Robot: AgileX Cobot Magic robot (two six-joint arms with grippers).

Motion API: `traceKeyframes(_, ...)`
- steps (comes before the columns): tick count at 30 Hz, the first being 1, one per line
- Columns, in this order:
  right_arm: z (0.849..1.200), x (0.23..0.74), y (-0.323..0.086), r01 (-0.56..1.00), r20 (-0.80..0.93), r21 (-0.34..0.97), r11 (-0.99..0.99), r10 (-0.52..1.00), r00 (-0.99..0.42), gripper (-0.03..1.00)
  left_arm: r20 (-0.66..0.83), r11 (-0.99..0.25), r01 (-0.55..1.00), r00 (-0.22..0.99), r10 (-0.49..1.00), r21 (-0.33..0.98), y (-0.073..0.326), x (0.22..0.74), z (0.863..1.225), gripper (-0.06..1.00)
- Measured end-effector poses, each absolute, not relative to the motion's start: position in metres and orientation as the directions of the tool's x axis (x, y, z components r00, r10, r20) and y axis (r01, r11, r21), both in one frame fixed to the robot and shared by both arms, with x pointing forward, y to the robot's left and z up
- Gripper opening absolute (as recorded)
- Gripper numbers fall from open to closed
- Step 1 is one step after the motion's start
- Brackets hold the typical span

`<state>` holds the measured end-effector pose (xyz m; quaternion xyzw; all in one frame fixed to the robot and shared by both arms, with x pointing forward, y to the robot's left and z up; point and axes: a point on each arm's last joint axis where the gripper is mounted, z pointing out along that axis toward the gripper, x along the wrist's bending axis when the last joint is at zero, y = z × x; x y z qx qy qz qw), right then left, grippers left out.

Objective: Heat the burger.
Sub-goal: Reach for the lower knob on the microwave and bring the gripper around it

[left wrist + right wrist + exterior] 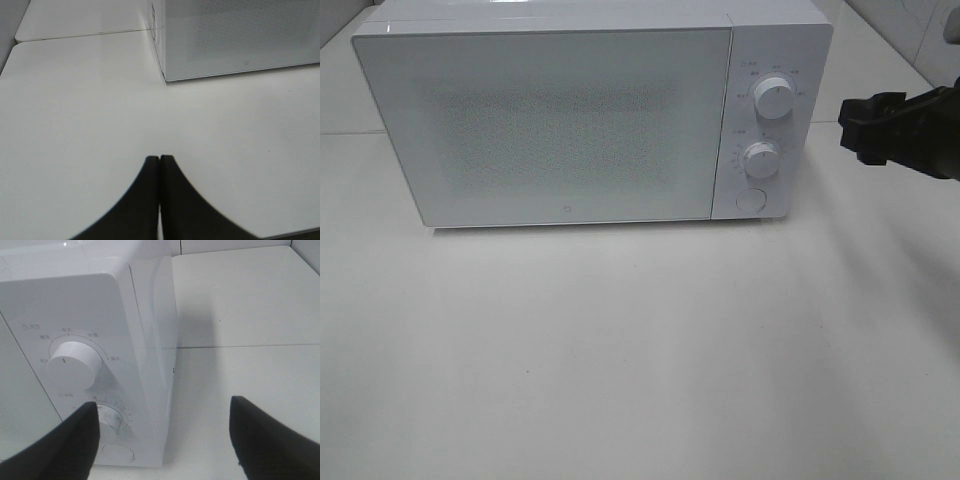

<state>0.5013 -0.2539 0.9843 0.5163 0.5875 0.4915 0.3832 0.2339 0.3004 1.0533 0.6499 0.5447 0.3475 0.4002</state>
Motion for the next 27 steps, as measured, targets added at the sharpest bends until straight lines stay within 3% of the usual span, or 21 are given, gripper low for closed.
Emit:
traceKeyframes(7, 0.961, 0.513, -0.25, 0.236, 0.062, 0.972, -0.017, 0.981, -0.183, 0.71, 0.016, -0.086, 0.43, 0.165, 0.986, 0.899, 0.3, 0.234, 1.053, 0.0)
traceKeyframes(11, 0.946, 0.516, -0.229, 0.21, 0.047, 0.978, 0.007, 0.967, -0.252, 0.71, 0.016, -0.086, 0.43, 0.165, 0.986, 0.899, 0.3, 0.234, 1.053, 0.0)
traceKeyframes(27, 0.916, 0.521, -0.182, 0.177, 0.012, 0.983, 0.042, 0.956, -0.294, 0.71, 0.016, -0.086, 0.43, 0.165, 0.986, 0.899, 0.3, 0.234, 1.053, 0.0)
